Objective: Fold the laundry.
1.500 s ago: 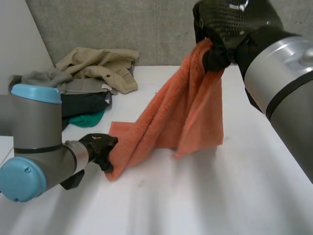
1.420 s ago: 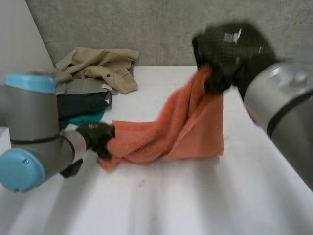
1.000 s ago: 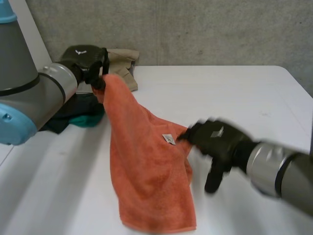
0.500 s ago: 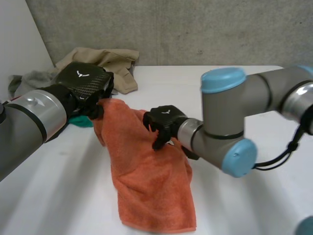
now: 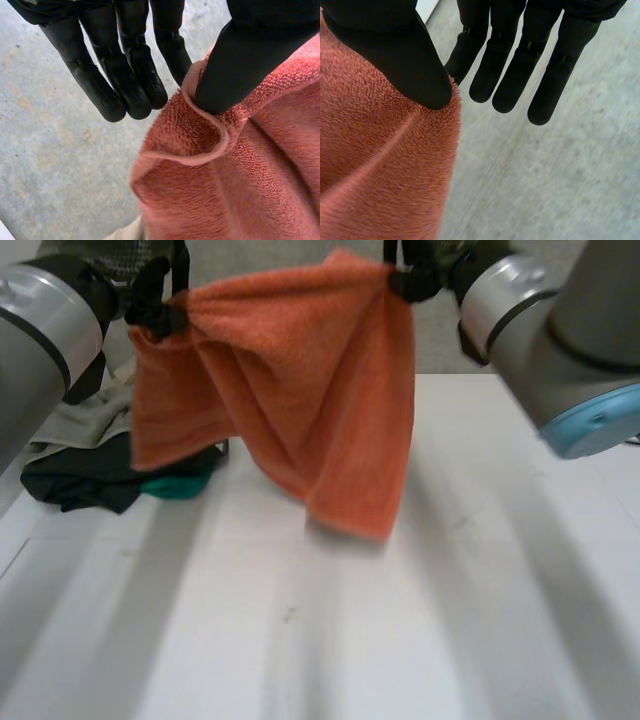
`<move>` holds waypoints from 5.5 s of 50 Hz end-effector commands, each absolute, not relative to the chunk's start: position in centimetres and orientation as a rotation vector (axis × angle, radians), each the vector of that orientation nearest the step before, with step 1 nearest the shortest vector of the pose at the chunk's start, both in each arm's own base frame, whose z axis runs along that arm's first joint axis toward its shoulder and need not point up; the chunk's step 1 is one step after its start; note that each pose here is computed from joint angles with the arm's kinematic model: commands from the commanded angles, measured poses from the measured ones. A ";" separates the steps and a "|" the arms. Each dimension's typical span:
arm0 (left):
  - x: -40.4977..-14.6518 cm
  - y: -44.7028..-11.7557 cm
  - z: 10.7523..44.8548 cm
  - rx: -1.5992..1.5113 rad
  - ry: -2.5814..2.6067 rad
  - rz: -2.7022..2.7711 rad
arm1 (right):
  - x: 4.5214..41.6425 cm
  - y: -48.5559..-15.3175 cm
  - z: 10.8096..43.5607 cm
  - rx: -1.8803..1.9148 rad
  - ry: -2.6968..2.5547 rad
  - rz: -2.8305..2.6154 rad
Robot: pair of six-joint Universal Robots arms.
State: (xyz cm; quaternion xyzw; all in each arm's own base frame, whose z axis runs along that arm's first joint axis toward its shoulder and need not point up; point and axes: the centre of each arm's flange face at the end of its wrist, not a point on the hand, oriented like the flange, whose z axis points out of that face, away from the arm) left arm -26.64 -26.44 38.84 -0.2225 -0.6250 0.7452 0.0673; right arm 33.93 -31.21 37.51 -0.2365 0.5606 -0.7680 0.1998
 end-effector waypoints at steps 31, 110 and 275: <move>-29.3 -22.9 21.5 -1.080 -2.288 1.748 | 25.6 -25.3 18.8 -1.097 2.241 -1.683; -23.5 -34.7 32.7 -0.647 -1.867 2.498 | 29.1 -36.3 23.9 -1.138 1.985 -1.919; -22.1 -30.0 24.2 -0.824 -2.347 1.890 | 25.9 -33.5 17.2 -1.046 2.337 -1.620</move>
